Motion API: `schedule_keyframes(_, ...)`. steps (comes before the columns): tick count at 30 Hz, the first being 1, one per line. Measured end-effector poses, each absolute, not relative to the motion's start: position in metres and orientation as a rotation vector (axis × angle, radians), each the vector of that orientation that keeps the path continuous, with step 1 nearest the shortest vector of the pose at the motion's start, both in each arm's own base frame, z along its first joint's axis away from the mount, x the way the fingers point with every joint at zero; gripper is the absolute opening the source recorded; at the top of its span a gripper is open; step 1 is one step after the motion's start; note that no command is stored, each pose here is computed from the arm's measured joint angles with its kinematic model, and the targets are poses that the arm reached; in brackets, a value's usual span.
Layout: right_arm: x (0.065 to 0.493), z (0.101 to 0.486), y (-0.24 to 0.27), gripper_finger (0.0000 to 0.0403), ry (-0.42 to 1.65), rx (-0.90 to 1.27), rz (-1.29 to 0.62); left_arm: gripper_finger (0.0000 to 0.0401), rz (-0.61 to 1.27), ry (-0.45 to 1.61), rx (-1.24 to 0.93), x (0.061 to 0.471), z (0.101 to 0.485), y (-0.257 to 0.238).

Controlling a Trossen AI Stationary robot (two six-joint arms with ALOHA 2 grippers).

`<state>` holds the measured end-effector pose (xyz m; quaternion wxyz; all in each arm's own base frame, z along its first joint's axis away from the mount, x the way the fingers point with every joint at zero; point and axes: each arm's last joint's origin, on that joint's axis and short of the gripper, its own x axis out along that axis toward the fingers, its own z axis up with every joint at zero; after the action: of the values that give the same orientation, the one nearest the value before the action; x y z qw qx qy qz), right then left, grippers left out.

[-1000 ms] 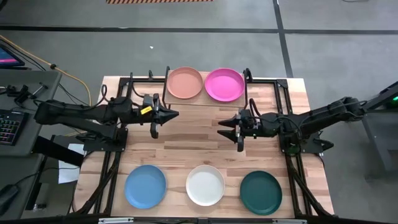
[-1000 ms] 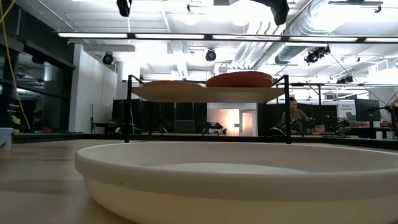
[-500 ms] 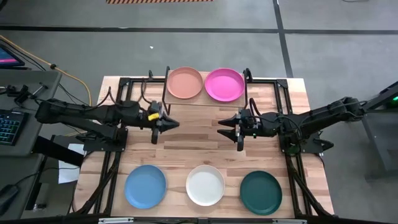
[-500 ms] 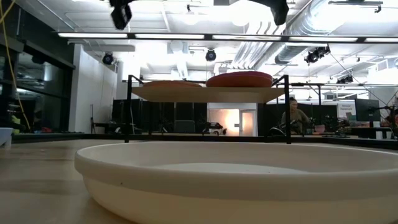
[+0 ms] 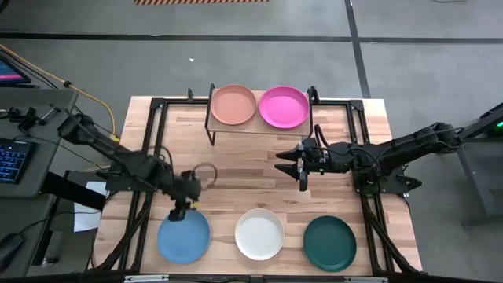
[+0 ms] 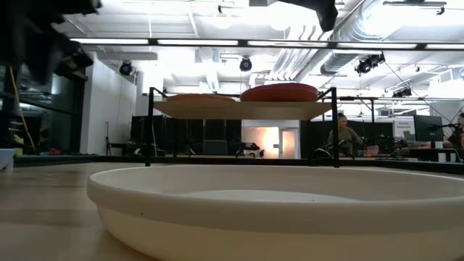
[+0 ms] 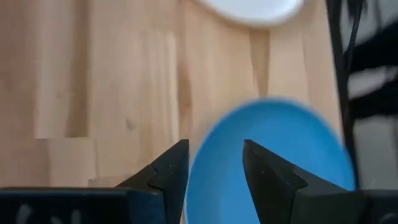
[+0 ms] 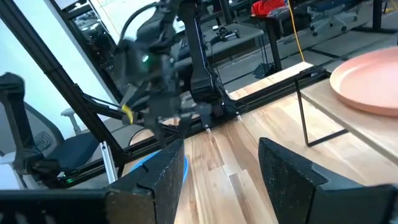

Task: Place and stack plates onto a shelf
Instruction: Stack the blue plate on the pink plate

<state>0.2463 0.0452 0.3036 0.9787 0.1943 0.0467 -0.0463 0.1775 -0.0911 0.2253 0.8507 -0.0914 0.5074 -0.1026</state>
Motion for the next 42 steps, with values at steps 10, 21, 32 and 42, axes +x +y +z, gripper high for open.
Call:
schedule_keyframes(10,0.246,0.302,0.045,0.0188,0.106,0.412,-0.097,0.0143,-0.2,1.252,0.082,0.188,0.179,-0.119)
schedule_keyframes(21,0.246,0.301,0.045,0.0188,0.119,0.409,-0.1,0.0143,-0.171,1.41,0.103,0.196,0.146,-0.125)
schedule_keyframes(32,0.246,0.298,0.045,0.0188,0.152,0.4,-0.108,0.0021,-0.143,1.425,-0.032,0.198,0.151,-0.118)
schedule_keyframes(42,0.241,0.318,0.044,0.0188,-0.014,0.436,-0.071,0.0003,0.099,1.174,-0.22,0.213,0.255,-0.058)
